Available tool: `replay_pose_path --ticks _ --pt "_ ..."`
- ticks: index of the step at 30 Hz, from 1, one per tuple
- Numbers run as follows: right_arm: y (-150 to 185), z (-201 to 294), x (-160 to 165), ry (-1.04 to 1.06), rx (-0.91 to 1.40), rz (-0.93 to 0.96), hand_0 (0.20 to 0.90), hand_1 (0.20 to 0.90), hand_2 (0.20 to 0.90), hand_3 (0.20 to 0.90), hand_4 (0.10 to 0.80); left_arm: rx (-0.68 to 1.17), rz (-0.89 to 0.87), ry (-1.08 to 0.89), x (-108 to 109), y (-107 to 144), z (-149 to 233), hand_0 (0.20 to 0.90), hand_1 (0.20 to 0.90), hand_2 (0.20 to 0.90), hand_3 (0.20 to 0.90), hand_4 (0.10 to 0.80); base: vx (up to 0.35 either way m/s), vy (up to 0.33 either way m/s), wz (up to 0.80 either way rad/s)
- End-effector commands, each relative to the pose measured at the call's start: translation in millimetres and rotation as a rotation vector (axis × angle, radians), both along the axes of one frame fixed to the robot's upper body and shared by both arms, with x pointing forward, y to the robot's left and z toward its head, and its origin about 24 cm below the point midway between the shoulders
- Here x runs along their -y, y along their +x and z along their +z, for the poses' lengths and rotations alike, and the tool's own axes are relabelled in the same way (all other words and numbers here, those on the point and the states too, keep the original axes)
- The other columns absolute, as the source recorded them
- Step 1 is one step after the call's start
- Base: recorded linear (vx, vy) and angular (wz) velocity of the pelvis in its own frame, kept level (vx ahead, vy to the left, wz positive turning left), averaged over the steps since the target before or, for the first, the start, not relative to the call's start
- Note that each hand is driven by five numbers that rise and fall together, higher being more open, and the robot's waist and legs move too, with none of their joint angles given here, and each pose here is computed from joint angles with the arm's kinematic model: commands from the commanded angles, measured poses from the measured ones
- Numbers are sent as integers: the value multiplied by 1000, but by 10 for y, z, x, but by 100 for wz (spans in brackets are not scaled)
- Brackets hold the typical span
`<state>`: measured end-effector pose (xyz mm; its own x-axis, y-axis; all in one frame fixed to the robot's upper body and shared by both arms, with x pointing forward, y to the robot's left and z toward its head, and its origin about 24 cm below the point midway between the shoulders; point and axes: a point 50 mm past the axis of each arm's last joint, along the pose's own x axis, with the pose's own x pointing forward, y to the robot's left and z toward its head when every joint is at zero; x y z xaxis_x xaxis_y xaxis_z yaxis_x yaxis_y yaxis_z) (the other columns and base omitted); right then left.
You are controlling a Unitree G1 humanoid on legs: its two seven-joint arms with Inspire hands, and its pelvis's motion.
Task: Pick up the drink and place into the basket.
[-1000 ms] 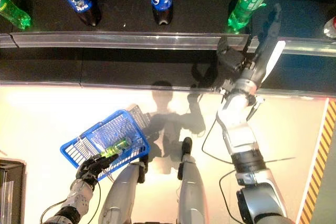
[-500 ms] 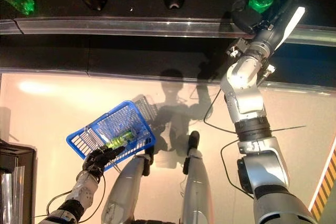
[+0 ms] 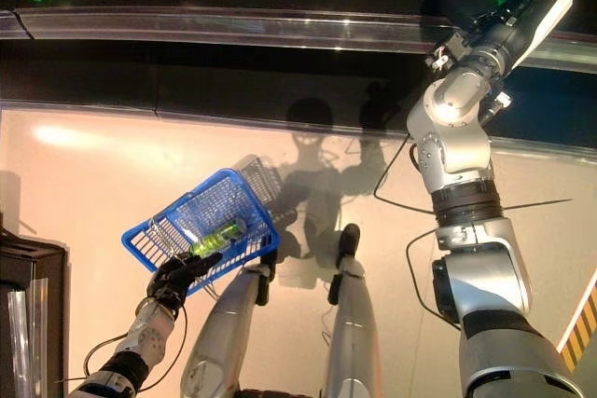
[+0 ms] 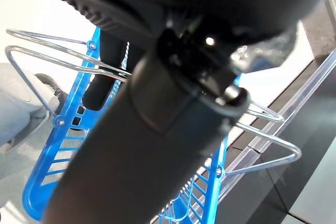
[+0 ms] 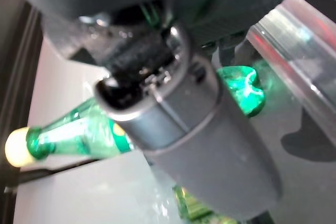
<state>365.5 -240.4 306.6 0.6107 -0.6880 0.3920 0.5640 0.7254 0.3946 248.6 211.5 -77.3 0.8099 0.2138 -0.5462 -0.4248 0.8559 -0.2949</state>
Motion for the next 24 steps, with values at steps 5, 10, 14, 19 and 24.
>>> replay_pose_path --ticks 5,10,14,19,24 --pt "-446 968 31 -28 440 108 900 900 900 900 800 -120 -33 21 -97 -457 -251 300 300 300 200 100 0 0 0" --pt "-496 1118 66 -53 446 62 900 900 900 900 800 -117 -36 19 -138 -501 -252 300 300 300 200 100 0 0 0" --pt "-524 1195 96 -66 441 47 700 700 700 667 567 -118 -38 18 -151 -519 -253 300 300 300 200 100 0 0 0" --pt "-529 1218 135 -66 433 53 300 300 300 200 100 -107 -46 18 -163 -526 -245 300 300 300 200 100 -3 -2 1" --pt "-523 1216 134 -65 436 47 300 300 300 200 100 -95 -41 17 -170 -519 -234 300 300 300 200 100 0 0 0"
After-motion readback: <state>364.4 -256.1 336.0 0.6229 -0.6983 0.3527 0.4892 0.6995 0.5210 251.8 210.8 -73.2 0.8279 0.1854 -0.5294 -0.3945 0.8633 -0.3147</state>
